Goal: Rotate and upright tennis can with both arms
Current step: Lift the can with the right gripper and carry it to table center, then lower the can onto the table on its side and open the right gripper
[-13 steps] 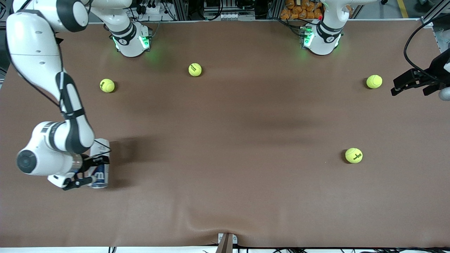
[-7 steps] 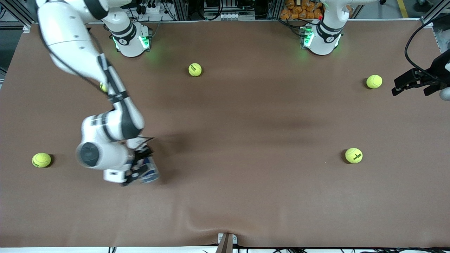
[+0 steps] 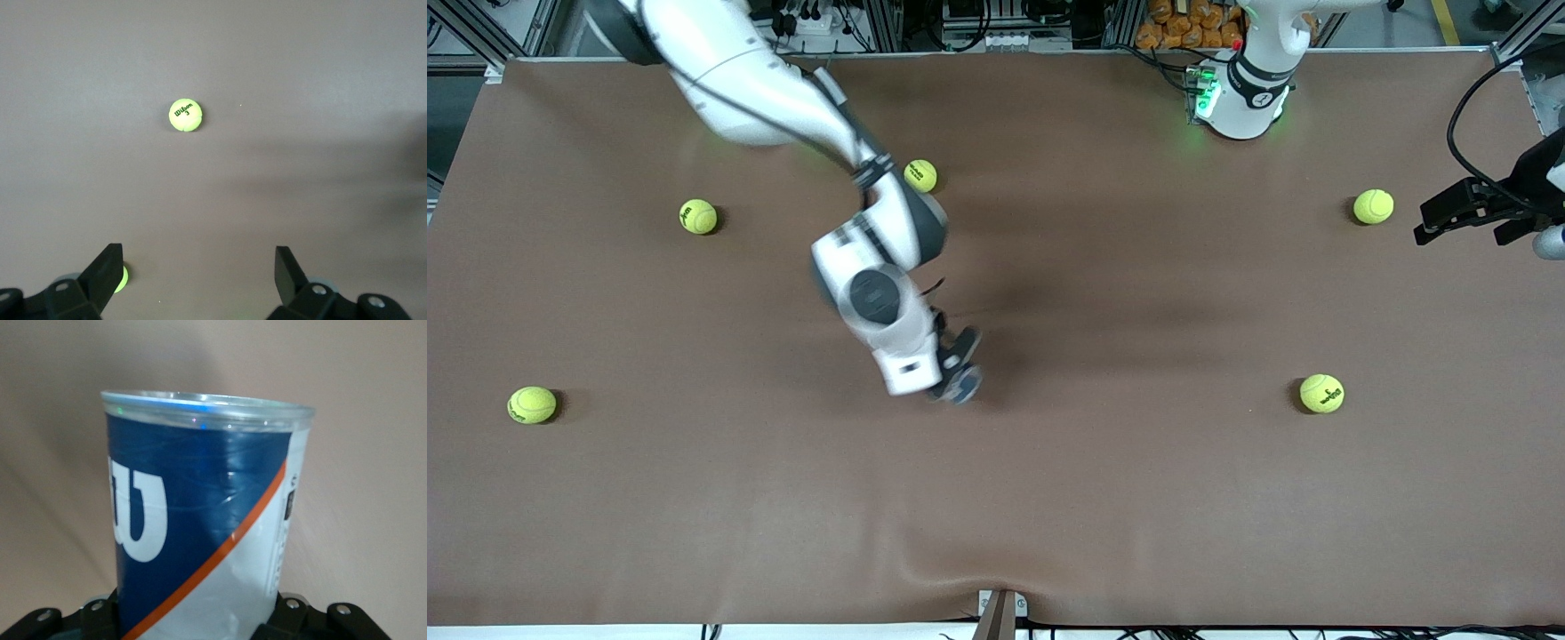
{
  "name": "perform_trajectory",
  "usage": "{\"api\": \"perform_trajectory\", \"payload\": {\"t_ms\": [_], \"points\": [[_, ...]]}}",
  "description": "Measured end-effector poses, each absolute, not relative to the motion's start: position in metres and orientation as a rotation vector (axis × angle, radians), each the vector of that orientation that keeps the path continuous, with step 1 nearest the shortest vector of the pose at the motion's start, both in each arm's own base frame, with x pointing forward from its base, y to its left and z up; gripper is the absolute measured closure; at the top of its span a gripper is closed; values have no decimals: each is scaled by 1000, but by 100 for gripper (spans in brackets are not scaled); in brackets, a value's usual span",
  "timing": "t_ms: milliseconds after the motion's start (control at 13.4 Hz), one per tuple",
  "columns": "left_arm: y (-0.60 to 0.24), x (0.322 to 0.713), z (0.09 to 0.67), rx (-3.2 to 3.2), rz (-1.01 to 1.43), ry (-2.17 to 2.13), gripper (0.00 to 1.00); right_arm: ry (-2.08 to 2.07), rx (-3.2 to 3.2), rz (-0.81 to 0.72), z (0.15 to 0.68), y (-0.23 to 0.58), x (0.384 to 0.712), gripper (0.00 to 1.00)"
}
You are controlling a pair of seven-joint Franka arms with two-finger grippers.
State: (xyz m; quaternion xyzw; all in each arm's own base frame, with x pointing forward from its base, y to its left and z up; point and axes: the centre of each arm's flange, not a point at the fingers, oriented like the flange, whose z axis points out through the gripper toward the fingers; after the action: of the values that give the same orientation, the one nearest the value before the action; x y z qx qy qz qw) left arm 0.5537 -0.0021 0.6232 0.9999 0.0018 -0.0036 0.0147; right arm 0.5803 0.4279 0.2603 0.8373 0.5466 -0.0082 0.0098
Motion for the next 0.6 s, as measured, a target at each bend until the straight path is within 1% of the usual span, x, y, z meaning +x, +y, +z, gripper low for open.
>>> {"api": "perform_trajectory", "payload": {"t_ms": [299,448,597], "points": [[-4,556,619,3097,-23,6,0,1933,2246,83,261,508,521,29],[-5,557,617,3082,-29,8,0,1996,2117,109,243,522,509,29],[-3,558,614,3079,-36,13,0,2066,2032,118,219,523,510,27]]}}
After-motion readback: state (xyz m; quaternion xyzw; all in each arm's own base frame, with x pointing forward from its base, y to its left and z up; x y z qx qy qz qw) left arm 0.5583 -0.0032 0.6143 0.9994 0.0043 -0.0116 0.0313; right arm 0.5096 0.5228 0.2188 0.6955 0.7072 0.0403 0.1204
